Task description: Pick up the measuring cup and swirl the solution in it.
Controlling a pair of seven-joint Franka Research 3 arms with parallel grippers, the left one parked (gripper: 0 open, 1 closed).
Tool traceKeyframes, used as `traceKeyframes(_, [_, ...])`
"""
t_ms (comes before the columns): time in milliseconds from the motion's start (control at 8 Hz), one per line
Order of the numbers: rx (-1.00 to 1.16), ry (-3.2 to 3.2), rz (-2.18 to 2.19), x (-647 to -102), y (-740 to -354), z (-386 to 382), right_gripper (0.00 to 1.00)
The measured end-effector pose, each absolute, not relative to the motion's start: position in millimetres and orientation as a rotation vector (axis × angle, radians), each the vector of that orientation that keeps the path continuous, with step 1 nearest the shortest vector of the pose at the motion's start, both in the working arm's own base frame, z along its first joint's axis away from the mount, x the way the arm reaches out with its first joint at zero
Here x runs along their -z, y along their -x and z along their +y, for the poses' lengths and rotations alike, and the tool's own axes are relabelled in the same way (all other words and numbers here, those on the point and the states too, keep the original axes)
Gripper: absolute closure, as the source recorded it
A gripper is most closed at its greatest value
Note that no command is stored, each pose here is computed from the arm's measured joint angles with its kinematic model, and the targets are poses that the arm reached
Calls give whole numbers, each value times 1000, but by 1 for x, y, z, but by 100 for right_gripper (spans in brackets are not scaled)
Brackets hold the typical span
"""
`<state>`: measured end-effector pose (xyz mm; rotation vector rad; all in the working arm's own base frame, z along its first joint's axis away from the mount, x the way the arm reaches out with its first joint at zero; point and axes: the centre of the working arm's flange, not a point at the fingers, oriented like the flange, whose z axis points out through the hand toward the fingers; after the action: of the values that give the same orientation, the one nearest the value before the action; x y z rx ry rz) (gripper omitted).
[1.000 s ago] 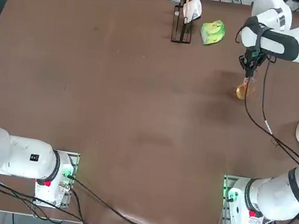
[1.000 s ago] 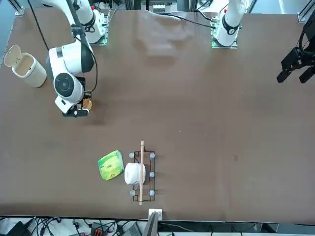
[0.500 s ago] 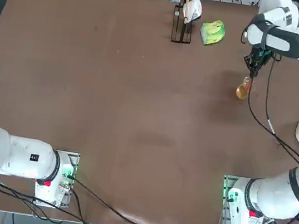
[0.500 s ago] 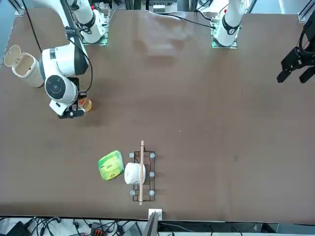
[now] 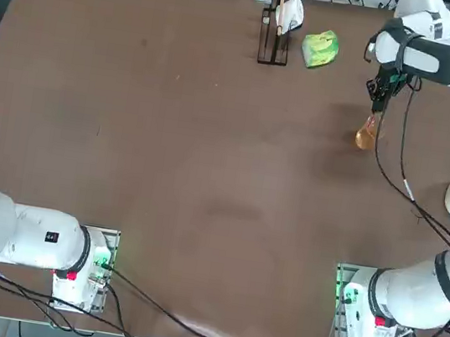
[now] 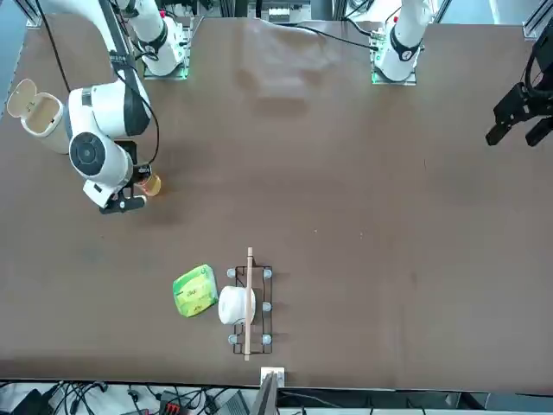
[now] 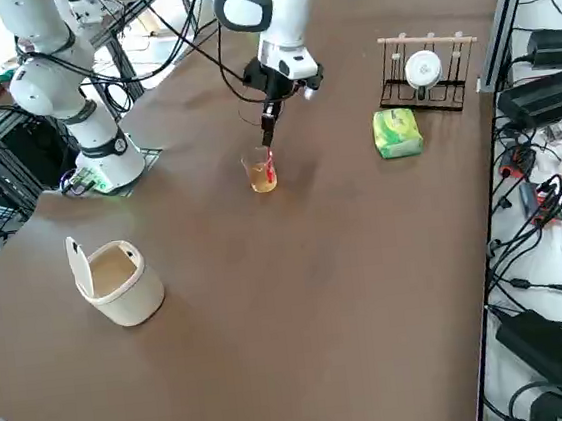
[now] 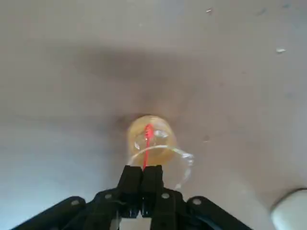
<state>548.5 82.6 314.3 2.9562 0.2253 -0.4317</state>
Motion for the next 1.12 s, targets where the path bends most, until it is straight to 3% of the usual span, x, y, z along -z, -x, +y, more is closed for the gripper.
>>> traceKeyframes(625, [571,-2958,217,-318,-534,82,98])
traceKeyframes(1125, [535,-2882,283,-317,-538,60,98])
